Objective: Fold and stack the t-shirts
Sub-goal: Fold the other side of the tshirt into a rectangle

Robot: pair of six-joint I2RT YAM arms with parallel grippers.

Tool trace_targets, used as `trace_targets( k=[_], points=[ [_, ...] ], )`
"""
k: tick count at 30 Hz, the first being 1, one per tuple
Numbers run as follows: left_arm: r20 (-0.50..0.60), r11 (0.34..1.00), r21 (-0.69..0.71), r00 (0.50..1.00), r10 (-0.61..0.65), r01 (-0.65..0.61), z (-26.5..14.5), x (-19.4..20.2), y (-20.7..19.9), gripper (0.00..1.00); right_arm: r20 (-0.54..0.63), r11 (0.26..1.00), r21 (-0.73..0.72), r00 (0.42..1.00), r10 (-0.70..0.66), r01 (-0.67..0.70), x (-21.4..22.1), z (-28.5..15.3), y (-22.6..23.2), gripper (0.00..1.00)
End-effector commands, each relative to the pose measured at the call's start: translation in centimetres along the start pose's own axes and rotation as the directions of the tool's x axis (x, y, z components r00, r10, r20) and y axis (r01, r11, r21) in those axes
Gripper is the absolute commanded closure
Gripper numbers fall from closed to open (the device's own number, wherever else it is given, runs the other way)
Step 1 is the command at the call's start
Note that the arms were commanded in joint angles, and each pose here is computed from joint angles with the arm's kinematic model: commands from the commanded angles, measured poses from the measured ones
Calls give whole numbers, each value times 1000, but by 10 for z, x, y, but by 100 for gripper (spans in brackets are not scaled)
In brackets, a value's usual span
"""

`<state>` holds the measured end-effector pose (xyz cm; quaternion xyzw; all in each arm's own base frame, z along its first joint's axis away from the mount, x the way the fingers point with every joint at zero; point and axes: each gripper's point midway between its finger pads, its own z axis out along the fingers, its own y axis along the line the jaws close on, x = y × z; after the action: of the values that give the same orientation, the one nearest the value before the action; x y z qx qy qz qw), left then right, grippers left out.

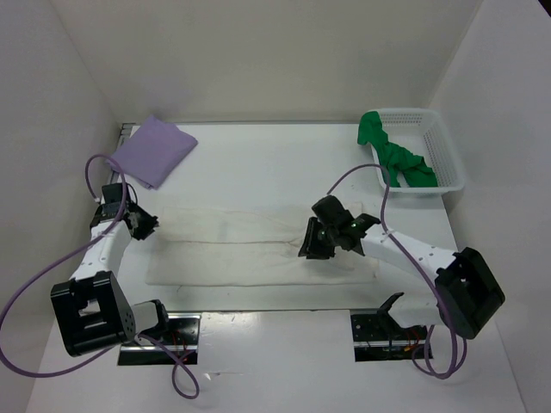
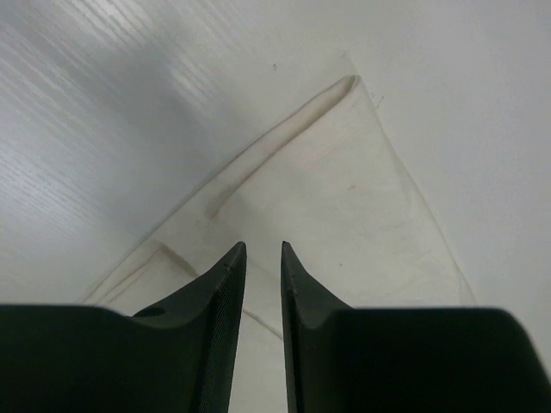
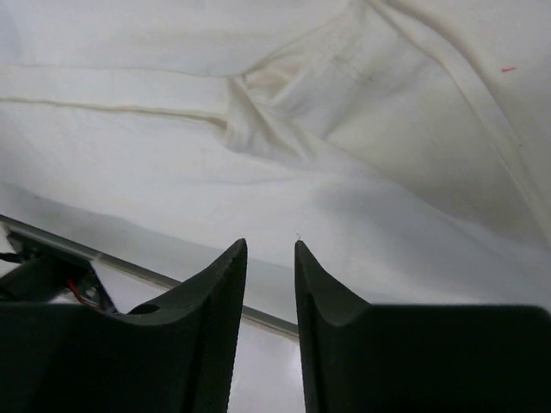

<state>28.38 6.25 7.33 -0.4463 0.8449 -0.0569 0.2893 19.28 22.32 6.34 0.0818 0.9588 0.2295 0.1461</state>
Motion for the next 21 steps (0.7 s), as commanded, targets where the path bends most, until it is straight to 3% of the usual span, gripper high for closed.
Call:
trace_targets(
  k=[1,2,5,7,8,11,21],
  points=[
    [71,997,79,997,-2,-3,-17,-24,-22,70,79,1000,2,997,-16,16,-23,-9,13,68],
    [50,993,115,999,0,-6,-15,-22,-29,70,99,999,22,995,-27,25,-35,-6,14,87],
    [47,984,178,999,21,-29,-17,-15,-50,70,157,999,30,987,-29,25,-69,-10,16,93],
    [41,981,190,998,40,-47,-16,-9,-54,70,198,998,46,979,-47,39,-89,-12,17,83],
    [34,978,200,998,58,-64,-17,-4,-59,70,217,997,65,975,-49,36,-97,-12,14,67],
    [36,969,218,993,112,-117,-17,2,-70,72,229,990,136,971,-68,37,-110,-1,-1,55],
    [4,951,270,988,157,-152,-16,19,-75,72,153,974,221,984,-92,56,-103,31,-26,52]
  ],
)
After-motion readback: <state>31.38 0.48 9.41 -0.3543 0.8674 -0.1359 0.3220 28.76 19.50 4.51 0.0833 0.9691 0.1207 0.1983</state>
